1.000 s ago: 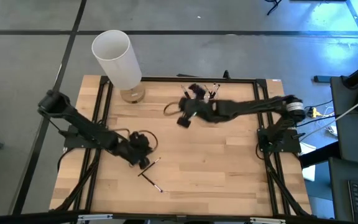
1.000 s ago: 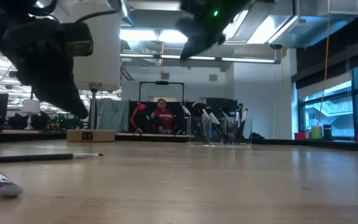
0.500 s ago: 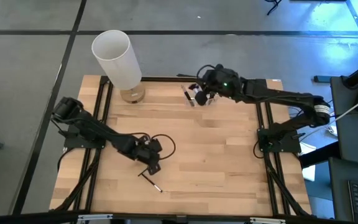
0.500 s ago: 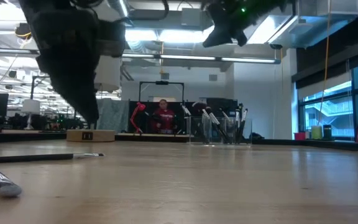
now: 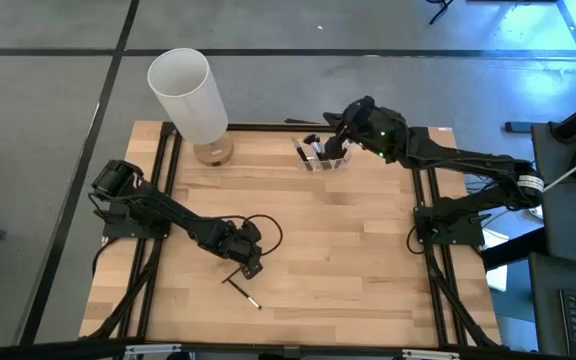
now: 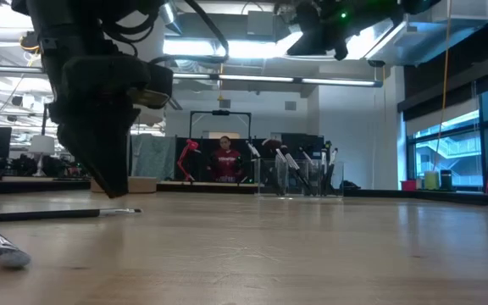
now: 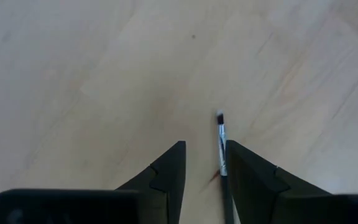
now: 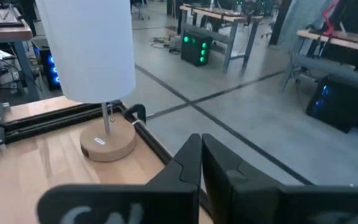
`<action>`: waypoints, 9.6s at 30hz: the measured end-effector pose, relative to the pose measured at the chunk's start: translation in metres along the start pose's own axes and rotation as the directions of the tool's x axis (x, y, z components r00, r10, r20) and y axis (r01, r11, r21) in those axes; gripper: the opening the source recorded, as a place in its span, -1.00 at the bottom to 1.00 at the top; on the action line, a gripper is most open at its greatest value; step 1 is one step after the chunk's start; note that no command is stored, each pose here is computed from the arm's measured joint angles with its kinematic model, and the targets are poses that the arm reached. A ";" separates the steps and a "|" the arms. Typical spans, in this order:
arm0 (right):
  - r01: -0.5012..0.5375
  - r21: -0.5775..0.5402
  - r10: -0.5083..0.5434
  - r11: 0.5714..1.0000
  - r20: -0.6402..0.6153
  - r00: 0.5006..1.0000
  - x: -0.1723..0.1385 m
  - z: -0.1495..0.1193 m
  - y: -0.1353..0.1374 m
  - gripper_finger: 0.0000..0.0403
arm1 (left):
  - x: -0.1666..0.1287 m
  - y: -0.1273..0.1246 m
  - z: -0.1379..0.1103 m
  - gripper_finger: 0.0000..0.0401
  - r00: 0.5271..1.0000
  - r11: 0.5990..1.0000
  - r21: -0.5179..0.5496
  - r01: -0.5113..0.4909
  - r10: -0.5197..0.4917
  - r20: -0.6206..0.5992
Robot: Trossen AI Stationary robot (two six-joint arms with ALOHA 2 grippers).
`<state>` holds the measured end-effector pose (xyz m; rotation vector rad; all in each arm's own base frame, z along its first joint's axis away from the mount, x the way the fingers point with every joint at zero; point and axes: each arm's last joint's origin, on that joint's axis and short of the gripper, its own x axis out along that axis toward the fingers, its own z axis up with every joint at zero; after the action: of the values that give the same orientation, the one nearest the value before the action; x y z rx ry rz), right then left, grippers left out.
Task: Put items in baskets/containers
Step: Put the black eyeshadow brush into the transparent organizer
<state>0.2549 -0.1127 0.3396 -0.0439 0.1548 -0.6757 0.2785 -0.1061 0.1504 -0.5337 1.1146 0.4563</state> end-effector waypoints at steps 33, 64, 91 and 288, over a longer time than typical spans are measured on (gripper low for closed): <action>0.256 -0.004 -0.252 0.967 -0.184 0.950 -0.074 -0.001 0.011 -0.93 | 0.018 0.004 0.006 -0.89 0.999 0.987 0.161 0.003 0.004 -0.047; 0.507 -0.013 -0.501 0.862 -0.178 0.847 -0.114 -0.006 0.001 -0.93 | 0.007 0.132 0.250 -0.89 0.259 0.970 -0.218 0.106 0.184 0.948; 0.519 -0.023 -0.514 0.855 -0.175 0.840 -0.114 -0.006 0.000 -0.93 | 0.036 0.109 0.235 -0.53 0.213 0.939 -0.319 -0.126 0.339 0.916; -0.601 0.317 0.540 0.733 0.265 0.799 0.056 -0.111 0.155 -0.14 | -0.045 0.094 0.038 -0.85 0.485 0.931 0.185 0.314 -0.325 0.812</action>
<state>0.3764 -0.0262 0.2087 0.3271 -0.1230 -0.0628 0.2327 -0.0120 0.1890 -0.4147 0.0566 0.3039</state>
